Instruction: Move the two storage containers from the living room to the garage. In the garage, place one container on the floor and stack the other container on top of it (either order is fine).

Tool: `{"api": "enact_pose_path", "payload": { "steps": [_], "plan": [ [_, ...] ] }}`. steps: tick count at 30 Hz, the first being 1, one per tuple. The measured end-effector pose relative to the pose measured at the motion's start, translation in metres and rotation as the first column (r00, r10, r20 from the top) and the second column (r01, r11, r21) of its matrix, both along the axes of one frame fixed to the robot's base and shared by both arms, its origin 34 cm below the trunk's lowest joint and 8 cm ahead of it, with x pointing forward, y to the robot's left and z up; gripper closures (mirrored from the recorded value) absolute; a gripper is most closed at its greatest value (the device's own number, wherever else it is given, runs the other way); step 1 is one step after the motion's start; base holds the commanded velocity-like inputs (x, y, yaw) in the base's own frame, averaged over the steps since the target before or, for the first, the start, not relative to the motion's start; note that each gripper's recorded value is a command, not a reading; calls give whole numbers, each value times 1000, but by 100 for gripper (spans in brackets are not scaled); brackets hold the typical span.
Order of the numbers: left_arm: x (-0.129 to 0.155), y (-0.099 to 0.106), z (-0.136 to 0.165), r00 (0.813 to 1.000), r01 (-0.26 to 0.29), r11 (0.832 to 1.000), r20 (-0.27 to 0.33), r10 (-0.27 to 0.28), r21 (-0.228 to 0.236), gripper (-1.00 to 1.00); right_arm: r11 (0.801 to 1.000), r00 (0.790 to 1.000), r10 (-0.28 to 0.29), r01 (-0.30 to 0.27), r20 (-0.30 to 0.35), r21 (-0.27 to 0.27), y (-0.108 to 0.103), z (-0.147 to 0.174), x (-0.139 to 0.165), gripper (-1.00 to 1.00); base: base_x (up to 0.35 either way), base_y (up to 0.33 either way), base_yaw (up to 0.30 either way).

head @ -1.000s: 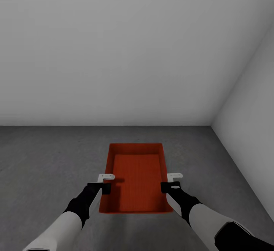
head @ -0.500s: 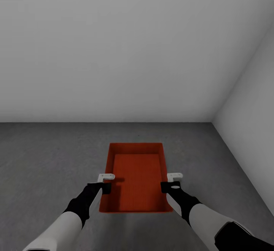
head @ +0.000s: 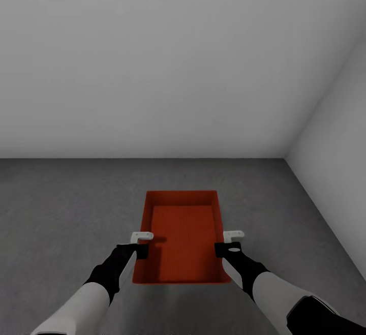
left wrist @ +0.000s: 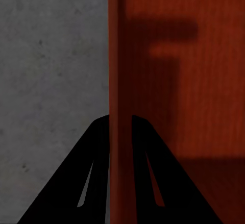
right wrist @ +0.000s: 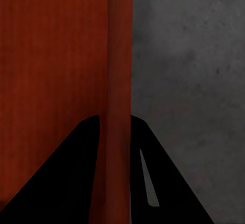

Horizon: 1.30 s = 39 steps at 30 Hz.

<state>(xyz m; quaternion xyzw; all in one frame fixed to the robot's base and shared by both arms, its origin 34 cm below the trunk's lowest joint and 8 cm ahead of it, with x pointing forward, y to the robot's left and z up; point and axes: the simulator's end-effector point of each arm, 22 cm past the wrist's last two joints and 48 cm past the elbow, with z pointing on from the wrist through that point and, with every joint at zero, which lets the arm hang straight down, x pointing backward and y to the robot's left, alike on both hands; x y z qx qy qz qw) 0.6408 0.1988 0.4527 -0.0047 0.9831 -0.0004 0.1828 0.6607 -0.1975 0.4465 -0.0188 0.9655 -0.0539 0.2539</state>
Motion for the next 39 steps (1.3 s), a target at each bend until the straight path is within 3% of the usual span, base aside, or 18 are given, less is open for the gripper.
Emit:
{"api": "enact_pose_path", "payload": {
  "steps": [39],
  "plan": [
    [-24,0,-100,999,1,1000,-39,-1,0,100,1000,999,-1,1,-39,1,0,-101,-25,100,0,0,0]
  ]
}}
